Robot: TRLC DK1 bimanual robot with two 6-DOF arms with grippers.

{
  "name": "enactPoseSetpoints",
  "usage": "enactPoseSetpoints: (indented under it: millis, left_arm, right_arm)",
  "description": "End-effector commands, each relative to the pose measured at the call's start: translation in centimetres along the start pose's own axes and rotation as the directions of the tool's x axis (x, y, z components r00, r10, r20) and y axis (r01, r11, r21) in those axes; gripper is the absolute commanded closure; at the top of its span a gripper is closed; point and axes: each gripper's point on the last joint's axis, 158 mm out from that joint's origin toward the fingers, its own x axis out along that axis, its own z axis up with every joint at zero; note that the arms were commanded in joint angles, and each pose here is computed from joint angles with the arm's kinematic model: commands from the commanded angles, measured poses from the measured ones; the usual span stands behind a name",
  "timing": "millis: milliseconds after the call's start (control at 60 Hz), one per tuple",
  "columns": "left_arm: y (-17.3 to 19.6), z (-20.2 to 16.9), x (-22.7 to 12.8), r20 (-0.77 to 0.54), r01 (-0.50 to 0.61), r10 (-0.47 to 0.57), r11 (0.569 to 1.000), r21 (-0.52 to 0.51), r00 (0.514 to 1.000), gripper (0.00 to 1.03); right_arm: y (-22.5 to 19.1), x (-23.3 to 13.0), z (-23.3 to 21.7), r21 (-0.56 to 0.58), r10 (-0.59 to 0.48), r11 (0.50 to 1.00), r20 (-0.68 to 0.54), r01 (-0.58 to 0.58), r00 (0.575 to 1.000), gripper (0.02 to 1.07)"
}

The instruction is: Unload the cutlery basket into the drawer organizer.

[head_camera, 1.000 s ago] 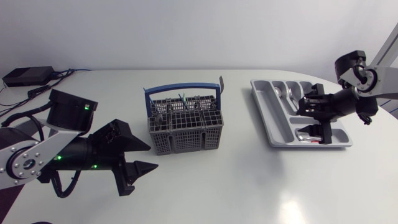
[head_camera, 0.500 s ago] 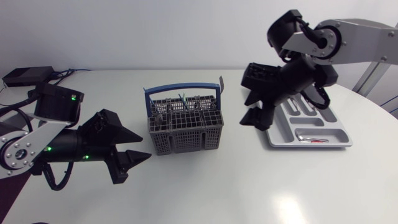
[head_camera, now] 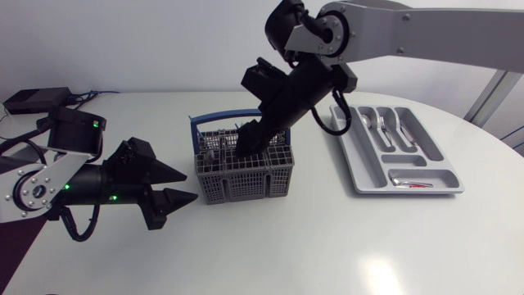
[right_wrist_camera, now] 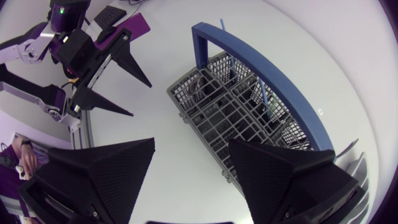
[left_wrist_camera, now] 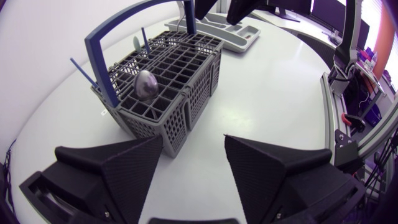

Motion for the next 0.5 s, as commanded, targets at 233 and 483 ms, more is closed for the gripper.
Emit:
enactPoseSetpoints:
  millis: [233,483]
  left_arm:
    - [1.5,-0.4,0.5,0.029,0.018,-0.018,1.000,-0.009,0.999,0.34]
    - [1.8,-1.0,1.2,0.033,0.025,-0.025,1.000,-0.017,0.999,0.34]
  right_arm:
    - [1.8,3.8,2.3,0.162,0.084,0.983,0.043,-0.090,0.996,0.23]
    - [1.3,5.6,4.1,0.232,0.064,0.968,0.129,-0.093,0.990,0.45]
